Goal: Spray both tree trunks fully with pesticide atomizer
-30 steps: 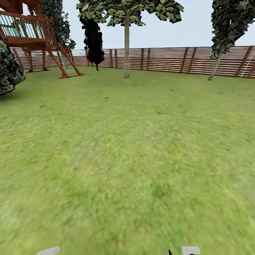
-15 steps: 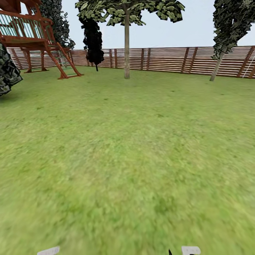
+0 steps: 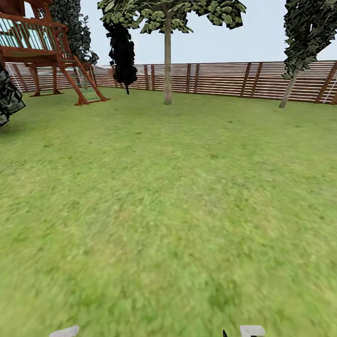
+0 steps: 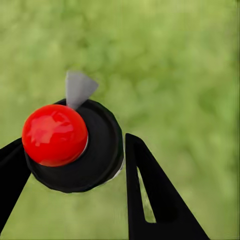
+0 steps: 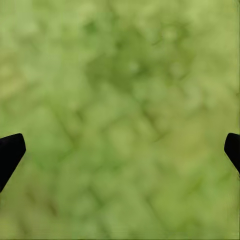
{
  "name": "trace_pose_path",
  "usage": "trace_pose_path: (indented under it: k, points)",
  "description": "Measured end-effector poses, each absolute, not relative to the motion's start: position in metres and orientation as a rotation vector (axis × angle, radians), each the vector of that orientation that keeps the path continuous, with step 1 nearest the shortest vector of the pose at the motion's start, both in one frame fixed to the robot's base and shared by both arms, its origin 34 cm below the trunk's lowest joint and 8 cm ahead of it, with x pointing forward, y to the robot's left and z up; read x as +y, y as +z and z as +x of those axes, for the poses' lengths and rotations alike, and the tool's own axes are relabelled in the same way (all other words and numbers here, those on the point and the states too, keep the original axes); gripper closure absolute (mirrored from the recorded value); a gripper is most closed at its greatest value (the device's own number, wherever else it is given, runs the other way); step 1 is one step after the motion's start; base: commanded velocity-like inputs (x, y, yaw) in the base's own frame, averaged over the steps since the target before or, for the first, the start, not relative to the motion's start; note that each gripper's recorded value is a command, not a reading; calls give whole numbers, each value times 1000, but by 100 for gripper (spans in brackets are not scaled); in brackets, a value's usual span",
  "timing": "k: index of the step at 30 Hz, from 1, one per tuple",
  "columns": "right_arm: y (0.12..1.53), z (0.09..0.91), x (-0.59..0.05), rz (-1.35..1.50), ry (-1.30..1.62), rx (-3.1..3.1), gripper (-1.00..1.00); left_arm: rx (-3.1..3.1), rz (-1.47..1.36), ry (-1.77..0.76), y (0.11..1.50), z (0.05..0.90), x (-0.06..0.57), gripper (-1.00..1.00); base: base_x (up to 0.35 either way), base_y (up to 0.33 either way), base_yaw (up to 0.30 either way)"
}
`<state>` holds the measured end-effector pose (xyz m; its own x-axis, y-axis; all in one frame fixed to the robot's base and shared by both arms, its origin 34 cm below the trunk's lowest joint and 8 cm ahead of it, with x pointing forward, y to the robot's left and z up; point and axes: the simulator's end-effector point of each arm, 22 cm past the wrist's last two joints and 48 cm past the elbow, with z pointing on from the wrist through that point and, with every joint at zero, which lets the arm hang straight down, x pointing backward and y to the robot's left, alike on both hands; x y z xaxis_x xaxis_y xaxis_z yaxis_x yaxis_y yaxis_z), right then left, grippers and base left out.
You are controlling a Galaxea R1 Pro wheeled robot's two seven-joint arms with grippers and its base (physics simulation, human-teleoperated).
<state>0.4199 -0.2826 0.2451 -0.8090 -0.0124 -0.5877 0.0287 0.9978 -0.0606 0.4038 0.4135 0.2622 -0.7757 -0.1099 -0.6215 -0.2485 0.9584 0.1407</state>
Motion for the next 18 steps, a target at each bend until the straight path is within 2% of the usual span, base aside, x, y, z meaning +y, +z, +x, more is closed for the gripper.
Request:
trace_pose_path:
  k: [18]
  points:
    - [245, 420, -283, 11, -88, 2512, -100, 2459, -251, 283, 262, 404, 413, 100, 341, 0, 0]
